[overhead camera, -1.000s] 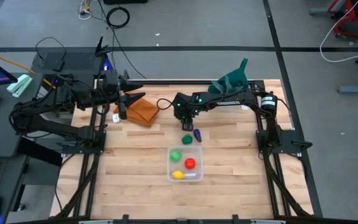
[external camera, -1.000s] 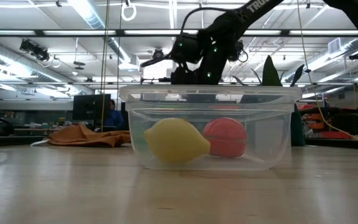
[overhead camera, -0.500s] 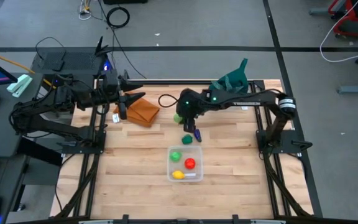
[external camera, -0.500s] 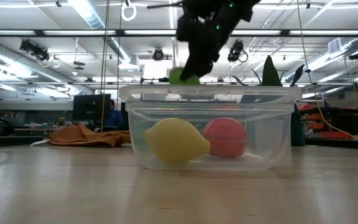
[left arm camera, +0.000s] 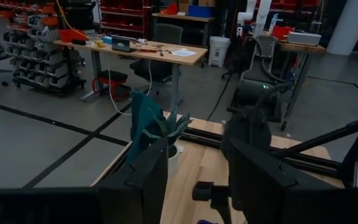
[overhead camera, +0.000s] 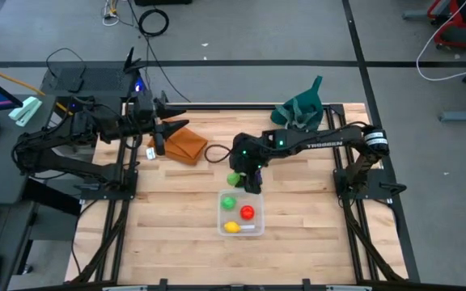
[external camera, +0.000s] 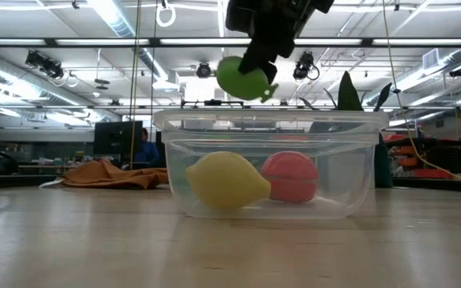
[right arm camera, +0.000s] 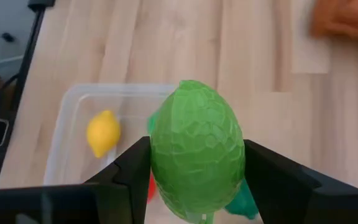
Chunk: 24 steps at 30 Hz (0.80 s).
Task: Pick and placing Produce into tupperware
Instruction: Put the melon into the transparent bin
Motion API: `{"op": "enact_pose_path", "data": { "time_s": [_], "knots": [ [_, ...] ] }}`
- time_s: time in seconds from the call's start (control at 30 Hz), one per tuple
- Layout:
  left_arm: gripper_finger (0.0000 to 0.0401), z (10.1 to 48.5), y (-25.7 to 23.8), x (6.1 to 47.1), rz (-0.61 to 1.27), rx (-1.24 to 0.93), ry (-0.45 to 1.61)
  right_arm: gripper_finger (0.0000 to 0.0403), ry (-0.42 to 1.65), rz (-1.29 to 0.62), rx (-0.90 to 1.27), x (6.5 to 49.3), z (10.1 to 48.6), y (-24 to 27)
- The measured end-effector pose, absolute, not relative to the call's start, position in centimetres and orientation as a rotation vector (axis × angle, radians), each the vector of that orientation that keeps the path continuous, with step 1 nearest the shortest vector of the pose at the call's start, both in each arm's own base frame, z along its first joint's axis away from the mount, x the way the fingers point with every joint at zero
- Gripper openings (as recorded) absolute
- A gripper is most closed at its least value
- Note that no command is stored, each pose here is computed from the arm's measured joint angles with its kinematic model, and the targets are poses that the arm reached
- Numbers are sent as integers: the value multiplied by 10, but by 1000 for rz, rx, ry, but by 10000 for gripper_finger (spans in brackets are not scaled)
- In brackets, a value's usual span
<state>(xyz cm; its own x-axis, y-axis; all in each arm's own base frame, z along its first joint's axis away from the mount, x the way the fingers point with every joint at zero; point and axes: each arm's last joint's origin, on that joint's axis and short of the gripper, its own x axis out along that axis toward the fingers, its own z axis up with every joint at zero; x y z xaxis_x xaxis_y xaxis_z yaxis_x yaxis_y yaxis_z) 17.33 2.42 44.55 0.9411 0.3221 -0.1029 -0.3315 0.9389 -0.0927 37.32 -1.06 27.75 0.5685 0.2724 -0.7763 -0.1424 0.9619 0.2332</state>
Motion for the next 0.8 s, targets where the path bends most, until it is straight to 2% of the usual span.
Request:
{"op": "enact_pose_path", "data": {
  "time_s": [0.17, 0.5, 0.8],
  "knots": [
    [178, 445, 24, 173, 334, -111, 89, 185, 1004, 276, 162, 371, 270, 1],
    [174, 445, 24, 173, 334, -115, 93, 185, 1015, 336, 158, 372, 267, 31],
    [173, 445, 24, 173, 333, -123, 94, 185, 1057, 351, 169, 383, 246, 49]
  ]
}}
